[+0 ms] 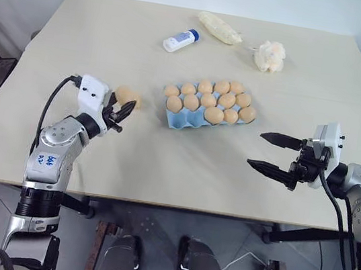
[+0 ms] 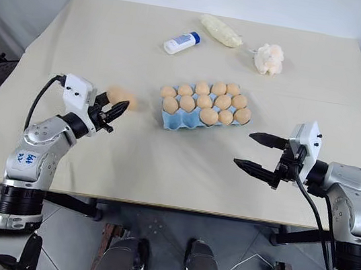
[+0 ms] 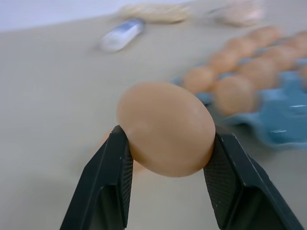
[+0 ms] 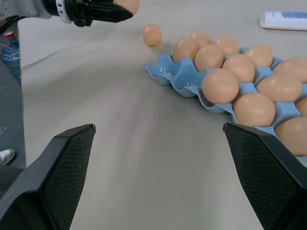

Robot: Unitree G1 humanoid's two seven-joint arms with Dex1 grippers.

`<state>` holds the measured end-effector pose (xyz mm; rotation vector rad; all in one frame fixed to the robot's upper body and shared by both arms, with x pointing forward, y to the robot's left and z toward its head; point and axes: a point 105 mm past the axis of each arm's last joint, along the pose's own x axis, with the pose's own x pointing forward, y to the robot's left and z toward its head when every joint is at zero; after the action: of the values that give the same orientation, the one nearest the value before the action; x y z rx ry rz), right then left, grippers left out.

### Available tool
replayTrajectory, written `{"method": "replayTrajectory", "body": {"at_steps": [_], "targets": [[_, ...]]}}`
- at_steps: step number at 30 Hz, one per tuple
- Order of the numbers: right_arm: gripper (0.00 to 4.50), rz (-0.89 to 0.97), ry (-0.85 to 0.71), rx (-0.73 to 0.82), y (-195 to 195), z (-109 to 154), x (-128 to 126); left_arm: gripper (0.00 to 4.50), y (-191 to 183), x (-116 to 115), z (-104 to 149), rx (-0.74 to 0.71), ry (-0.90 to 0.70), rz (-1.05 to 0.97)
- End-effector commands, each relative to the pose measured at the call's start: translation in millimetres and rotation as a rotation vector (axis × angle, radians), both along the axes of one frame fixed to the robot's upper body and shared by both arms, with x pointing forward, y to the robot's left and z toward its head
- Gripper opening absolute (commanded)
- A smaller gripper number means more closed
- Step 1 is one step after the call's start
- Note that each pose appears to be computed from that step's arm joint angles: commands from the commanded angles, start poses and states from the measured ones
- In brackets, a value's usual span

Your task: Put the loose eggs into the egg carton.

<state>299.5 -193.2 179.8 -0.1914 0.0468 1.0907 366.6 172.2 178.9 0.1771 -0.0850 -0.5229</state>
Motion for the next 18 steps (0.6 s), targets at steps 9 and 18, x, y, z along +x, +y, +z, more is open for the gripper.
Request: {"method": "replayTrajectory", "body": {"at_steps": [9,18], "targets": [[4.5,-0.007,-0.066,0.022,-3.0,9.3,-3.3,1.73,-90.0,21.2,27.2,0.057,-0.069,-0.424],[4.5,-0.063,-0.064,0.028,-8.0,3.3,-14.6,1.73,-140.4,49.2,4.2,0.101,0.027,-0.523]]}}
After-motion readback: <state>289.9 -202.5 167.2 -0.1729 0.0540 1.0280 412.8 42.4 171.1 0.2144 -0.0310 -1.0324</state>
